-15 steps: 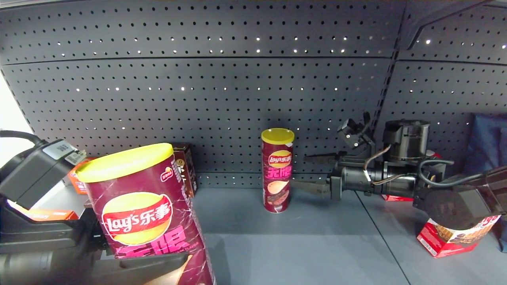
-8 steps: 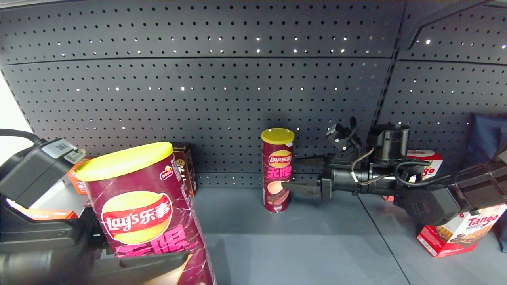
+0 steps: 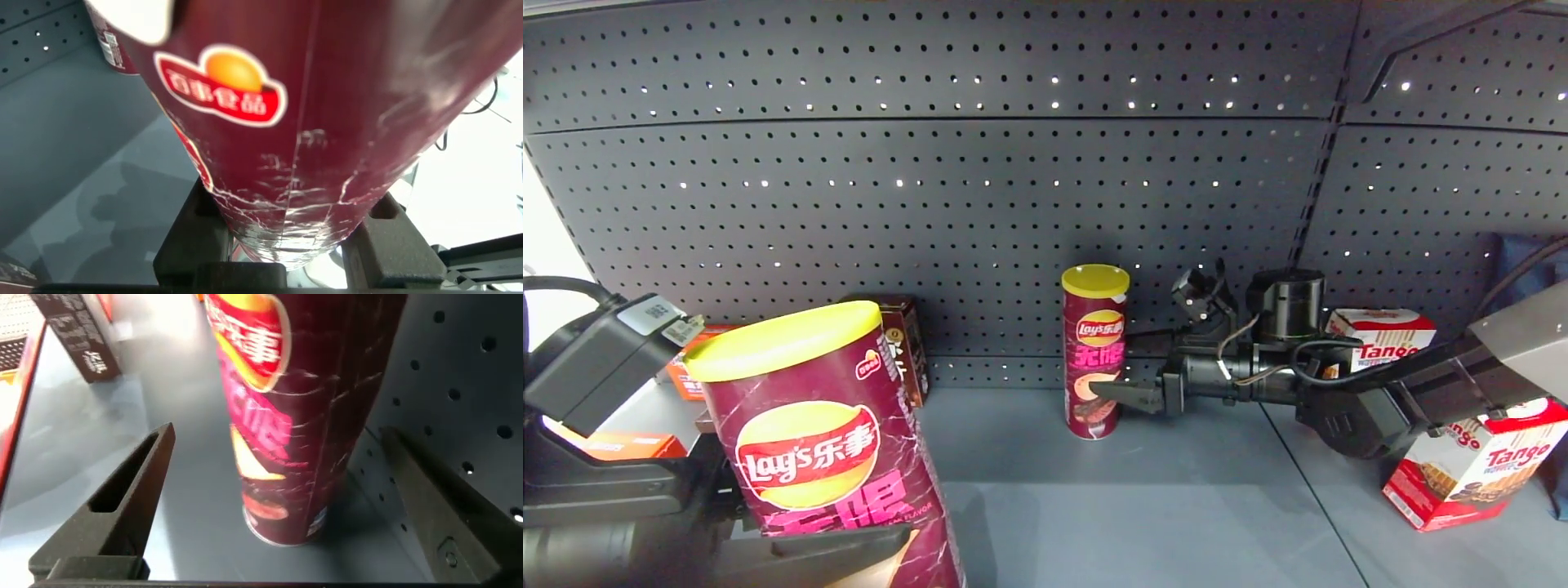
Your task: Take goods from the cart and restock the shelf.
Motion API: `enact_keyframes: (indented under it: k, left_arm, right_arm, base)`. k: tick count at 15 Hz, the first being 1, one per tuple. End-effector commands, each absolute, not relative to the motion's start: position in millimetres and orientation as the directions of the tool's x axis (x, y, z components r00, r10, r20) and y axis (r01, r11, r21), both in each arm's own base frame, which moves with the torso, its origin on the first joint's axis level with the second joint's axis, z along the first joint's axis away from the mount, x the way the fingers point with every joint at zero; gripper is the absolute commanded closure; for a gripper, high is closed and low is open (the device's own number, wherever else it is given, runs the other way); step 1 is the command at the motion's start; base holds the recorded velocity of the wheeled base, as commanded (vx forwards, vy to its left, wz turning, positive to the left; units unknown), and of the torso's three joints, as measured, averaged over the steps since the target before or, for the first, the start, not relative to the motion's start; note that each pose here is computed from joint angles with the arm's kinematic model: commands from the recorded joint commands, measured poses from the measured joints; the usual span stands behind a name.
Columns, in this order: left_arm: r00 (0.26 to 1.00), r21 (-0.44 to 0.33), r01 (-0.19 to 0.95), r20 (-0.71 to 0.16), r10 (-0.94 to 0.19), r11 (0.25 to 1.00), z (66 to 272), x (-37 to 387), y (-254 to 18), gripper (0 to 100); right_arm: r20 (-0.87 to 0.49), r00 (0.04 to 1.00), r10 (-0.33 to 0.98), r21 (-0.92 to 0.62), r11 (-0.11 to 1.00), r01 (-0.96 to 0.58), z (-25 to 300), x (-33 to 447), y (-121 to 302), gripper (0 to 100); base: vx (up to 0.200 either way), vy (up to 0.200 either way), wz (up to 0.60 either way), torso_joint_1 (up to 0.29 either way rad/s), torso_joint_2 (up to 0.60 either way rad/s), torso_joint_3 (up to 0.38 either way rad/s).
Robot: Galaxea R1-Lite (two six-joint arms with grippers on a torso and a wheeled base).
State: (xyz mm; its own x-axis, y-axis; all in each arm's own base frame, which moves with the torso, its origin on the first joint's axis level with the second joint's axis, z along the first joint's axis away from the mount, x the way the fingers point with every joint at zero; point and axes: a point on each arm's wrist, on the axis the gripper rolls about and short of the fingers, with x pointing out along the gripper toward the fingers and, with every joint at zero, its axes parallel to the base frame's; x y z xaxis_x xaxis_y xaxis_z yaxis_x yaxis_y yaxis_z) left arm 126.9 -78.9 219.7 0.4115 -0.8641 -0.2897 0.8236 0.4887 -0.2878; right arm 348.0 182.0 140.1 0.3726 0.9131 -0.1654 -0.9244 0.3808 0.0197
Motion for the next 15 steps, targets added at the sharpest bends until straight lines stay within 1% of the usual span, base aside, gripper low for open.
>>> enact_keyframes:
  k: [1,6,10,11,14,15]
  left_arm:
    - [0.410,-0.292,0.822,-0.294,-0.863,0.489,218,126,-79,100]
    - [0.410,-0.293,0.820,-0.296,-0.862,0.491,217,126,-78,100]
    - [0.403,-0.311,0.810,-0.320,-0.857,0.497,207,123,-77,100]
    - [0.405,-0.315,0.805,-0.325,-0.855,0.502,205,122,-75,100]
    - [0.433,-0.310,0.795,-0.313,-0.845,0.522,207,121,-70,100]
    - [0.436,-0.308,0.794,-0.311,-0.844,0.524,208,121,-70,100]
  right_arm:
    - [-0.178,0.367,0.913,0.031,0.379,-0.925,128,357,187,0]
    - [-0.173,0.350,0.921,0.030,0.360,-0.932,117,368,196,0]
    - [-0.162,0.355,0.921,0.018,0.363,-0.932,114,377,205,0]
    - [-0.159,0.352,0.922,0.016,0.359,-0.933,113,380,209,0]
    - [-0.157,0.341,0.927,0.019,0.348,-0.937,109,381,215,0]
    - [-0.154,0.339,0.928,0.015,0.345,-0.939,108,381,218,100]
  base:
    - [0.000,0.000,0.00,0.000,0.00,0.000]
    - [0.000,0.000,0.00,0.000,0.00,0.000]
    - [0.000,0.000,0.00,0.000,0.00,0.000]
    - [0.000,0.000,0.00,0.000,0.00,0.000]
    - [0.000,0.000,0.00,0.000,0.00,0.000]
    - [0.000,0.000,0.00,0.000,0.00,0.000]
